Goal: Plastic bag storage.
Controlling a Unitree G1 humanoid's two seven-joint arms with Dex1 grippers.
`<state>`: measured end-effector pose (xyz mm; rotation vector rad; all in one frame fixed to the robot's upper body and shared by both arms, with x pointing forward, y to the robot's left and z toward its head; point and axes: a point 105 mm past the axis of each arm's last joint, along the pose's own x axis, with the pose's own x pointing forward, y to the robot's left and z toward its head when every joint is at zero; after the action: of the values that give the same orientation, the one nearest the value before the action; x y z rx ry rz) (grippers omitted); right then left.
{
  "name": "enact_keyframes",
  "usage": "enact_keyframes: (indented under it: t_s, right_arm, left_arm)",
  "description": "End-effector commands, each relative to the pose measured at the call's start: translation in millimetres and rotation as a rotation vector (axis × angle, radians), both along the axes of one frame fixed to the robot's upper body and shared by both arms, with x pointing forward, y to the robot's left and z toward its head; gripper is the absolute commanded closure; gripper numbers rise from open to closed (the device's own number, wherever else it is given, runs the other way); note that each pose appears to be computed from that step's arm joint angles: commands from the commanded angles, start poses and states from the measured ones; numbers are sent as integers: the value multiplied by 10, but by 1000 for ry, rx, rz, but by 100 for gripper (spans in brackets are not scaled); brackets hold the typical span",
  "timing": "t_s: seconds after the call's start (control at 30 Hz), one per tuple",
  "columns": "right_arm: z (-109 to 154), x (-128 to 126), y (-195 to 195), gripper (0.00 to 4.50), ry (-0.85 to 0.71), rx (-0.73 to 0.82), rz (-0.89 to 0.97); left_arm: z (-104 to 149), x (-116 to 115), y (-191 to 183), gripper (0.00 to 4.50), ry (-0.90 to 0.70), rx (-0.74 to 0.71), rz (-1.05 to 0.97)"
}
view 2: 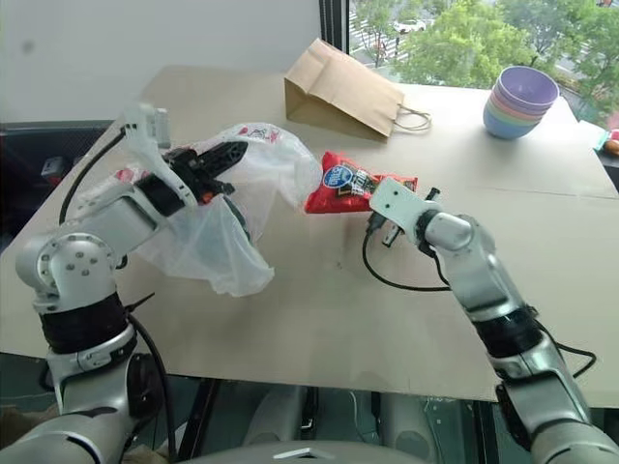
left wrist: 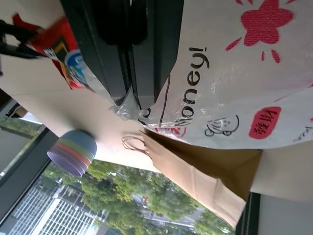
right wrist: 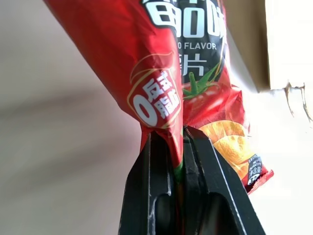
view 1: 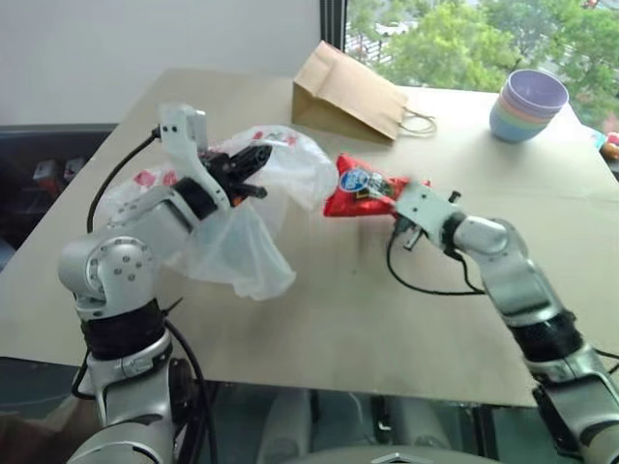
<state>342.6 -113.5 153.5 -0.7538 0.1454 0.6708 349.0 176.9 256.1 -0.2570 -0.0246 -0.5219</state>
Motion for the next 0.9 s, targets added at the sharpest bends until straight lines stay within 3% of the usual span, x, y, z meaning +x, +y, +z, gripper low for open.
enact_keyframes:
  t_s: [0.03,0.2,0.3,0.57,0.73,0.9]
  right_arm:
    - [281,-259,-138,440,-5,57,20]
    - [329,-679,116,440,111,98,234]
    - [305,-735,228,440,154,82,299]
    - [167,-179,574,440,123,16,261]
    - [438,181,764,440,32,61,193]
    - [501,228,1102,440,-21,95,228]
  left_arm:
    - [162,21,79,450,-40,-41,21]
    - [206,53,25,450,-42,-43,4]
    - [250,46,-52,450,-52,-39,-35]
    - [138,-259,-266,450,-26,16,-242]
    - [93,-327,-225,450,-12,36,-234]
    - [105,-349,-306,450,-23,24,-246]
